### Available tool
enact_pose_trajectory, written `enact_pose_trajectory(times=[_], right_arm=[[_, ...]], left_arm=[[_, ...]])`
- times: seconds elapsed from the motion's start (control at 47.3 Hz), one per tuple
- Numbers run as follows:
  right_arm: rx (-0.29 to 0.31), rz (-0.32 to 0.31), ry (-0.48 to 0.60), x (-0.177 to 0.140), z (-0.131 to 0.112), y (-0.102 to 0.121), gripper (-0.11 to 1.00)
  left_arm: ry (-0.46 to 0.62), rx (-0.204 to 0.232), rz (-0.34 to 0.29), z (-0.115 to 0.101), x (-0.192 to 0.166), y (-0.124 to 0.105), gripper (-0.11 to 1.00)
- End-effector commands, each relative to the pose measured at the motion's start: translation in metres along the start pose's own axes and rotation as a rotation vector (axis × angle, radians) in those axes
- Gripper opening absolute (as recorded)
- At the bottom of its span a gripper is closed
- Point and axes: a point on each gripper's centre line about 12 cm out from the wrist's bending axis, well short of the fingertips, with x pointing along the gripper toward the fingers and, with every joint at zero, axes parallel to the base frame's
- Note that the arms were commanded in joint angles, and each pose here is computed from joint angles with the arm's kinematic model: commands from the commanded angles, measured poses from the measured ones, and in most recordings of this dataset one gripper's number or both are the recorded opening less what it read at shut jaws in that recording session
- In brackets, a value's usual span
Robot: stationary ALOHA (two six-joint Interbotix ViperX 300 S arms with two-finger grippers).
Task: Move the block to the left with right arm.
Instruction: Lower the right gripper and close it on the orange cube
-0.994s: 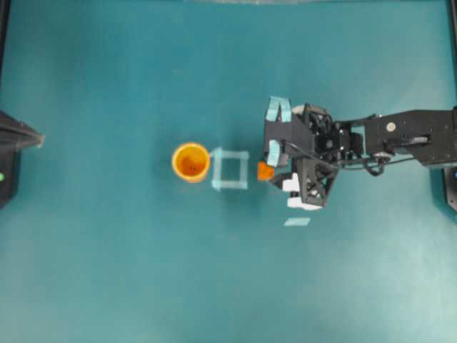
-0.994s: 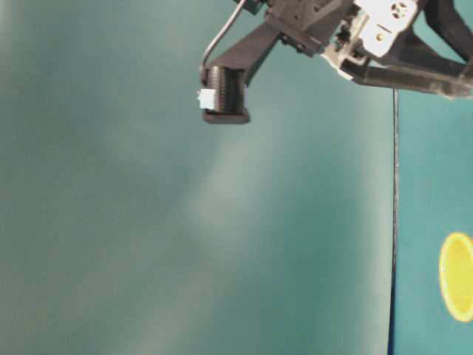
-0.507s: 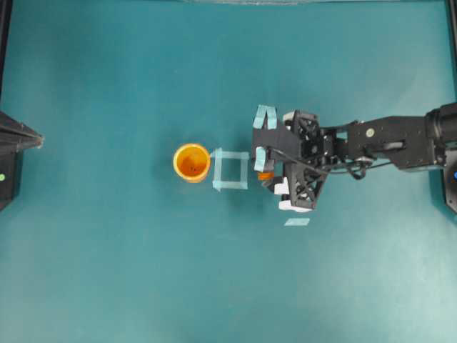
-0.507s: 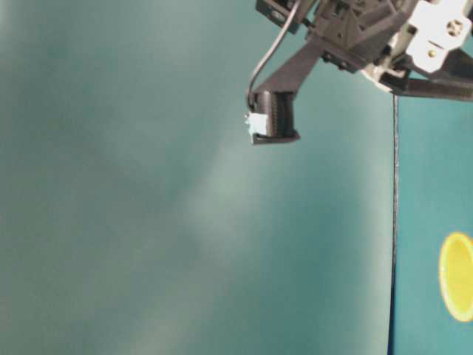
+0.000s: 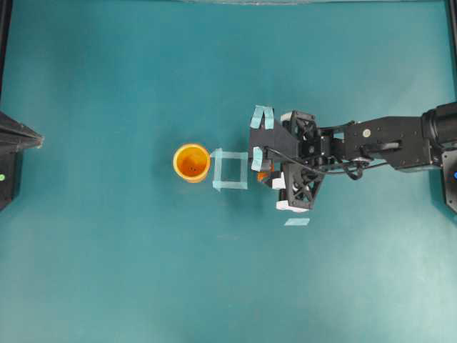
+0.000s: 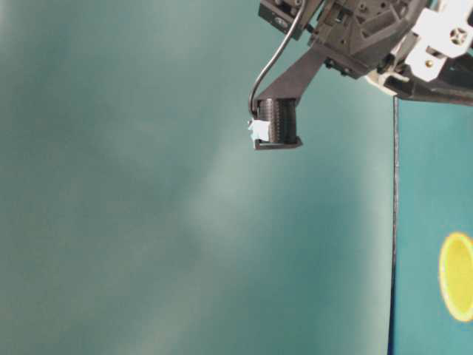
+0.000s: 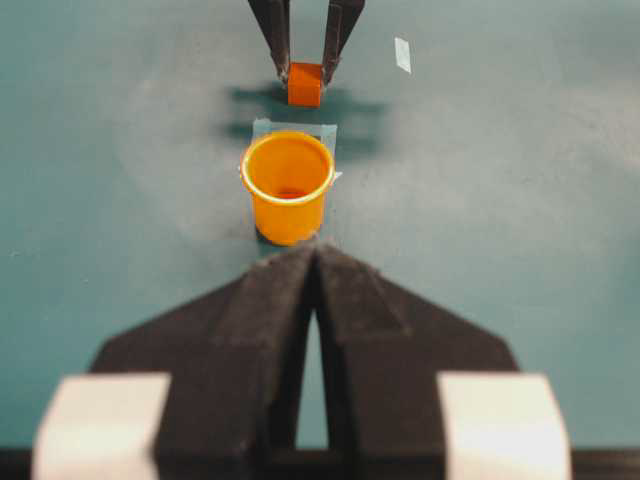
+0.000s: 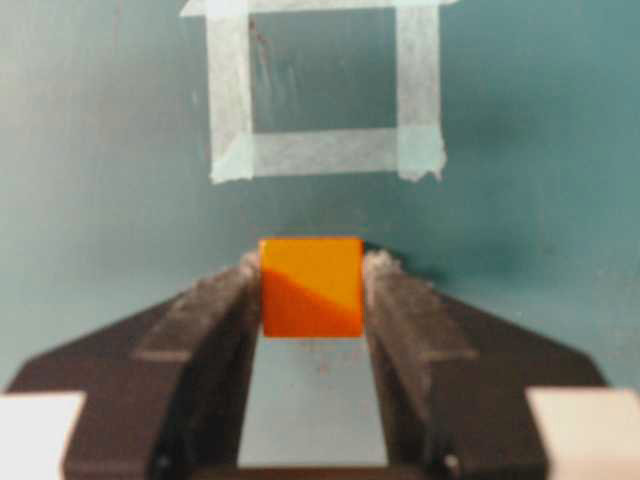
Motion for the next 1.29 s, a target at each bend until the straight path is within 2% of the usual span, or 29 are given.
enact_pose_trajectory(times=[0.0,0.254,0.613,1.015,1.268], right_arm=[[0.003,0.005,-0.055,-0.009,0.018,0.001,0.4],[-0.004,0.008,-0.112,-0.032,0.038,0.003,0.4],[-0.005,0.004,-0.109,-0.059,0.048,0.003,0.4],[-0.008,0.008,-0.167,-0.075,0.063,0.004,0.4],[-0.032,0.004,-0.223,-0.082,0.082,0.005,0.4]], left_arm=[[-0.034,0.002,0.002,0.014,-0.004,0.0,0.0],[-0.032,0.002,0.002,0.013,-0.004,0.0,0.0],[-0.032,0.002,0.002,0.014,-0.003,0.0,0.0],[-0.032,0.002,0.002,0.013,-0.004,0.0,0.0],[-0.031,0.004,0.002,0.013,-0.003,0.0,0.0]])
